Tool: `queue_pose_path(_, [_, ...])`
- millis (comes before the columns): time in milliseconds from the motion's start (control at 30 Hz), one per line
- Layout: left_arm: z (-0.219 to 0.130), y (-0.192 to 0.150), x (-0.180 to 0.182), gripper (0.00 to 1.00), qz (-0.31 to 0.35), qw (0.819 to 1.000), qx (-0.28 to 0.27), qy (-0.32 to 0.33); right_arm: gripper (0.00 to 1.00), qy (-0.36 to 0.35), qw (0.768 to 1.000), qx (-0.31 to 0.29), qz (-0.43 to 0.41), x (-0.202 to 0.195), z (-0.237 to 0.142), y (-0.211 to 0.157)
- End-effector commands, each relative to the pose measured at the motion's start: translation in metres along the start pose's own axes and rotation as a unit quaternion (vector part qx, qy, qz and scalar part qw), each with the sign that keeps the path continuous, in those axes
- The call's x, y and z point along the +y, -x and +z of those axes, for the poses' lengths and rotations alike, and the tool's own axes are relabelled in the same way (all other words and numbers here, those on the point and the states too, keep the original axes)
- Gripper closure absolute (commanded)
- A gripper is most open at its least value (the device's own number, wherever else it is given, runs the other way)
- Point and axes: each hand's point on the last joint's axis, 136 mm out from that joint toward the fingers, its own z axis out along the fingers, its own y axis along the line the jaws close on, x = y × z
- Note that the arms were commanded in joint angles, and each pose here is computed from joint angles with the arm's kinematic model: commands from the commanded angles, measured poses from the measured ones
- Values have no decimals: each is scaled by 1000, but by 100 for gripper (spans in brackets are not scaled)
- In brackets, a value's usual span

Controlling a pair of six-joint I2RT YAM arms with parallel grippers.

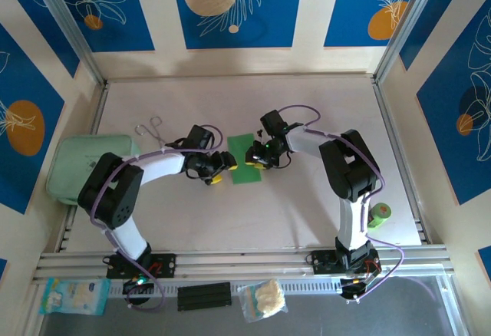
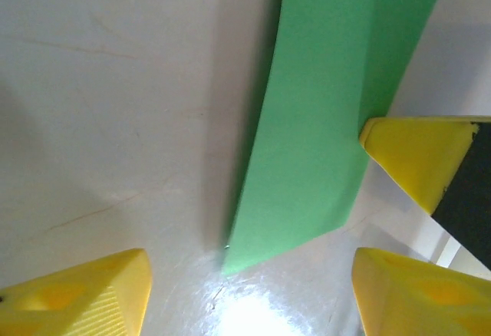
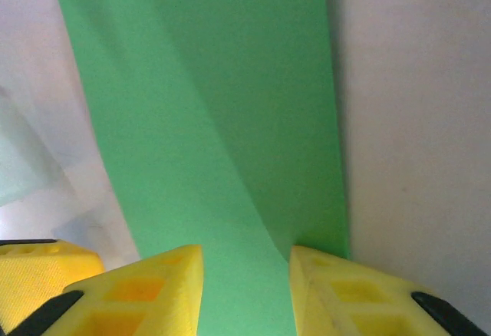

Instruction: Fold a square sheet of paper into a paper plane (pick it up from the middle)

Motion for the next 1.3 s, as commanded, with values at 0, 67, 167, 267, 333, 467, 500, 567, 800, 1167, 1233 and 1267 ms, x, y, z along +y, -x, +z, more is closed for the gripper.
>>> queue_pose_path(0, [5, -1, -11, 38, 6, 1000, 11, -14, 64, -17, 1000, 14, 16, -11, 8, -4])
queue_pose_path(67, [8, -2, -11, 43, 7, 1000, 15, -13, 64, -20, 999, 18, 19, -14, 10, -6])
queue_pose_path(167, [11, -2, -10, 49, 8, 1000, 20, -13, 64, -22, 999, 22, 22, -17, 12, -9])
queue_pose_path(267, [14, -2, -11, 53, 9, 1000, 25, -15, 65, -24, 999, 25, 25, -21, 14, -10])
queue_pose_path(333, [16, -3, -11, 55, 10, 999, 28, -14, 65, -23, 999, 25, 27, -22, 14, -10])
queue_pose_path(467, [21, -3, -13, 59, 13, 999, 34, -20, 64, -22, 999, 28, 30, -24, 14, -10])
queue_pose_path(500, [22, -2, -15, 60, 14, 999, 36, -24, 64, -21, 999, 27, 29, -23, 14, -10])
queue_pose_path(567, [23, -2, -18, 61, 16, 999, 37, -30, 65, -19, 999, 28, 30, -24, 14, -10])
queue_pose_path(800, [28, 0, -12, 61, 24, 999, 42, -15, 65, -16, 999, 28, 28, -23, 14, -11])
queue_pose_path(1167, [22, 7, -33, 62, 51, 996, 38, -61, 64, -15, 999, 28, 30, -25, 14, -10])
queue_pose_path(1233, [16, 10, -37, 63, 58, 995, 34, -71, 64, -15, 999, 28, 31, -25, 13, -10])
queue_pose_path(1267, [15, 11, -39, 63, 62, 995, 34, -76, 65, -15, 999, 27, 30, -25, 13, -10])
